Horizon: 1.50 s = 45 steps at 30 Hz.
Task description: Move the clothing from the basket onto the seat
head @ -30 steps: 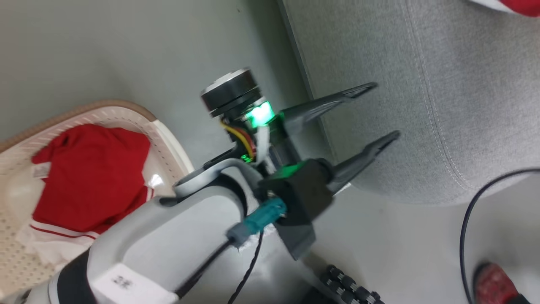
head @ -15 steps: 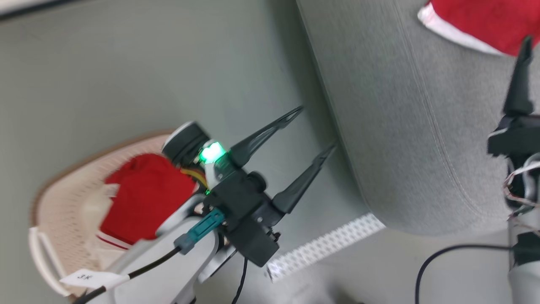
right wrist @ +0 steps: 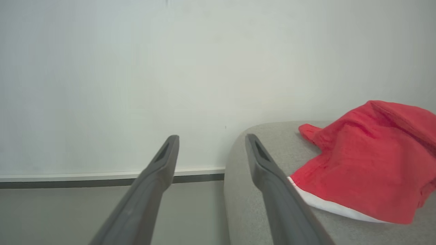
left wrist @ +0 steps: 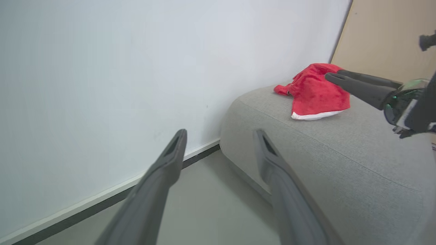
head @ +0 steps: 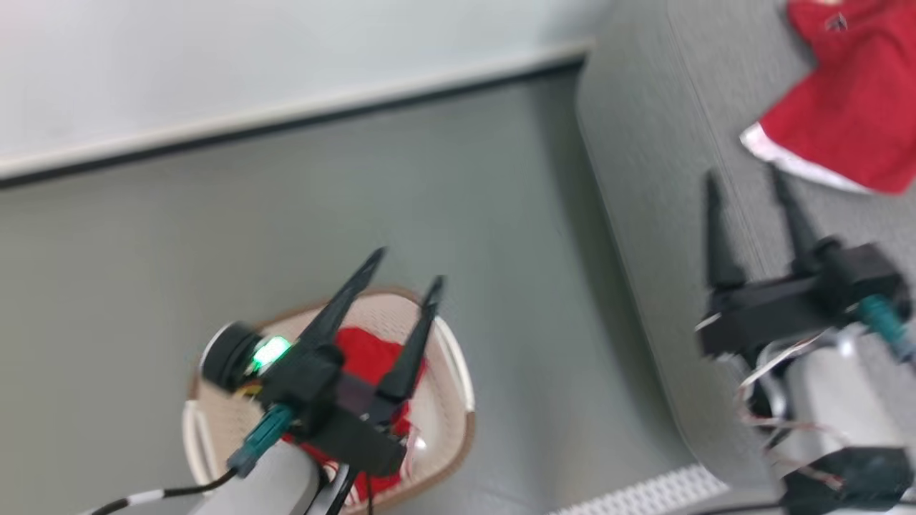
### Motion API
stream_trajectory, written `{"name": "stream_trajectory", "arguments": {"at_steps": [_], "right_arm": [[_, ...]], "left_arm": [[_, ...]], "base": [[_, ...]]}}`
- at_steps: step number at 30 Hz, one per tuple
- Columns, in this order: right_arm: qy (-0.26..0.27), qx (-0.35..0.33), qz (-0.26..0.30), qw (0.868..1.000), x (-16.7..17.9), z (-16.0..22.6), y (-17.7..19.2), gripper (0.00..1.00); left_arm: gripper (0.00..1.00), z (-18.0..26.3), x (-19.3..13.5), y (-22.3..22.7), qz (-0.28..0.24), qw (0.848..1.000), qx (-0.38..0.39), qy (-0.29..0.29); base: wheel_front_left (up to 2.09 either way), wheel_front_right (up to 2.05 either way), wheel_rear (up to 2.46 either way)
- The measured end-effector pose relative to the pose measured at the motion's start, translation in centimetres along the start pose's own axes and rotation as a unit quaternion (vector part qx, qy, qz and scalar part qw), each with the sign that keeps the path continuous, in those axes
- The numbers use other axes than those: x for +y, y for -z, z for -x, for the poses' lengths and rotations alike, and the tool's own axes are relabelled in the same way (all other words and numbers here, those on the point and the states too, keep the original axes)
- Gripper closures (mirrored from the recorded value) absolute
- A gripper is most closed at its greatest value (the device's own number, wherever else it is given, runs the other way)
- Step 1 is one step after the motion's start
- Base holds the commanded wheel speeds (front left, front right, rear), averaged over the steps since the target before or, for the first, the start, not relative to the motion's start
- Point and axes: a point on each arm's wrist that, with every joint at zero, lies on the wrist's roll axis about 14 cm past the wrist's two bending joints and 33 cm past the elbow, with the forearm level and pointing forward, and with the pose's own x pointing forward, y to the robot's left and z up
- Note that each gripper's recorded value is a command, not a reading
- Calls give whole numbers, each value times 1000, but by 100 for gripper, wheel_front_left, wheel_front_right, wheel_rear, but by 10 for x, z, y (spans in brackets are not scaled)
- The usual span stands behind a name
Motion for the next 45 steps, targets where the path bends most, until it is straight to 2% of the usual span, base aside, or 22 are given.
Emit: {"name": "stream_trajectory", "arguments": {"at_steps": [4, 5, 10, 15, 25, 31, 36, 45], "right_arm": [[-51, -26, -35, 998, 46, 4, -20, 0], [-70, -39, -43, 996, 62, 8, -30, 0], [-111, -57, -55, 991, 96, 23, -47, 0], [-141, -69, -61, 986, 121, 41, -60, 0], [-165, -103, -72, 978, 145, 76, -87, 0], [-163, -105, -78, 978, 149, 94, -89, 0], [-165, -102, -81, 978, 155, 109, -87, 0], [-173, -87, -88, 977, 165, 132, -78, 0]], "left_arm": [[0, 26, 26, -17, -11, 997, 0, -77], [0, 40, 38, -26, -18, 994, -2, -112], [0, 78, 61, -56, -28, 980, -23, -194], [0, 123, 78, -69, -44, 964, -22, -262], [0, 208, 100, -92, -66, 922, -31, -379], [0, 235, 92, -94, -67, 917, -32, -392], [0, 245, 83, -97, -76, 924, -34, -372], [0, 257, 75, -100, -94, 927, -36, -361]], "base": [[0, 0, 0], [0, 0, 0], [0, 0, 0], [0, 0, 0], [0, 0, 0], [0, 0, 0], [0, 0, 0], [0, 0, 0]]}}
